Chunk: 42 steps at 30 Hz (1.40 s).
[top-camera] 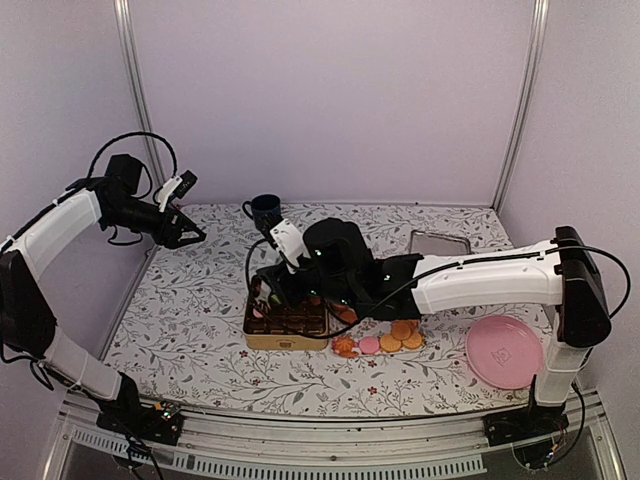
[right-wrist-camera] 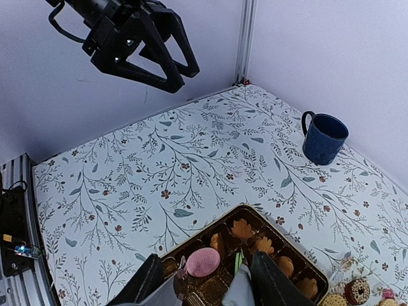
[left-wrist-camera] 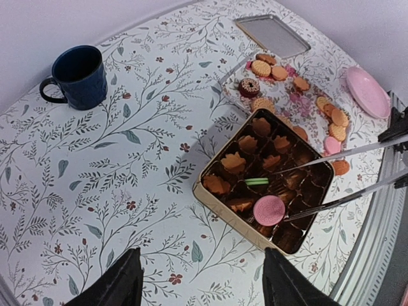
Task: Pack the cookies
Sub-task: Adjust the fake cookies in the empty pocket of the box.
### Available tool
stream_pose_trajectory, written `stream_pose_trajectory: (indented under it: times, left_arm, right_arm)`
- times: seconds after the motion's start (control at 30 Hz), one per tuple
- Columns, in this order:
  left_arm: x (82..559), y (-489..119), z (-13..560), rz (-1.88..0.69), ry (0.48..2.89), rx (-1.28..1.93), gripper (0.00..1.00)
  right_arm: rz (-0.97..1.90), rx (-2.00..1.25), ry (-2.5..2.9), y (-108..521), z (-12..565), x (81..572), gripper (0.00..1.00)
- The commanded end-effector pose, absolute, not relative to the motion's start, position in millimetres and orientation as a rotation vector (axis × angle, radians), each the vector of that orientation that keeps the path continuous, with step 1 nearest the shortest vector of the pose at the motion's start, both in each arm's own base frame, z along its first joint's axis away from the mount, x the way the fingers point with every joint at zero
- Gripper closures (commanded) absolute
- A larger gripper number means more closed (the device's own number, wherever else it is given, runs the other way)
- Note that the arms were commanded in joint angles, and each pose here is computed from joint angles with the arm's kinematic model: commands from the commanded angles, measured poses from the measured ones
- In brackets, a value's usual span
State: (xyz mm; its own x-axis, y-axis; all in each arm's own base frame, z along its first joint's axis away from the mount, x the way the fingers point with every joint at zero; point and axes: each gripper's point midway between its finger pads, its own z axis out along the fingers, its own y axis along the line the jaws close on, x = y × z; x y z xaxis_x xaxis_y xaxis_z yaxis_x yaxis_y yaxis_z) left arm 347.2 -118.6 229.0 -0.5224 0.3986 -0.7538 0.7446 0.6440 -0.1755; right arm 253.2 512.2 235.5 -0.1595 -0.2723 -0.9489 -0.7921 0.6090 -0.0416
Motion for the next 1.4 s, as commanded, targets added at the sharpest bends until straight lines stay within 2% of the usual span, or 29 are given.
stream_pose_trajectory:
  times: [0.0, 0.4, 0.8, 0.97, 1.13, 1.37]
  left_arm:
    - [343.8, -117.8, 237.4, -0.65, 2.139, 0.887, 0.36]
    - [342.8, -116.6, 237.6, -0.637, 2.139, 0.893, 0.36]
    - [343.9, -115.4, 237.6, -0.63, 2.14, 0.891, 0.36]
    - [343.3, -115.8, 237.6, -0.63, 2.139, 0.893, 0.36]
    - [343.7, -116.1, 237.1, -0.634, 2.14, 0.893, 0.36]
    - [343.0, -115.3, 238.8, -0.624, 2.137, 0.894, 0.36]
  right_arm:
    - [0.708, -0.841, 1.646, 511.5, 272.5, 245.5, 0.54]
    - [0.738, -0.745, 1.726, 513.4, 249.2, 271.6, 0.57]
    - [0.799, -0.79, 1.745, 531.8, 233.3, 271.1, 0.57]
    - [0.814, -0.786, 1.732, 531.5, 240.5, 269.3, 0.57]
    - [0.789, -0.749, 1.68, 517.3, 271.2, 270.7, 0.57]
    - [0.705, -0.697, 1.63, 467.9, 310.0, 271.9, 0.57]
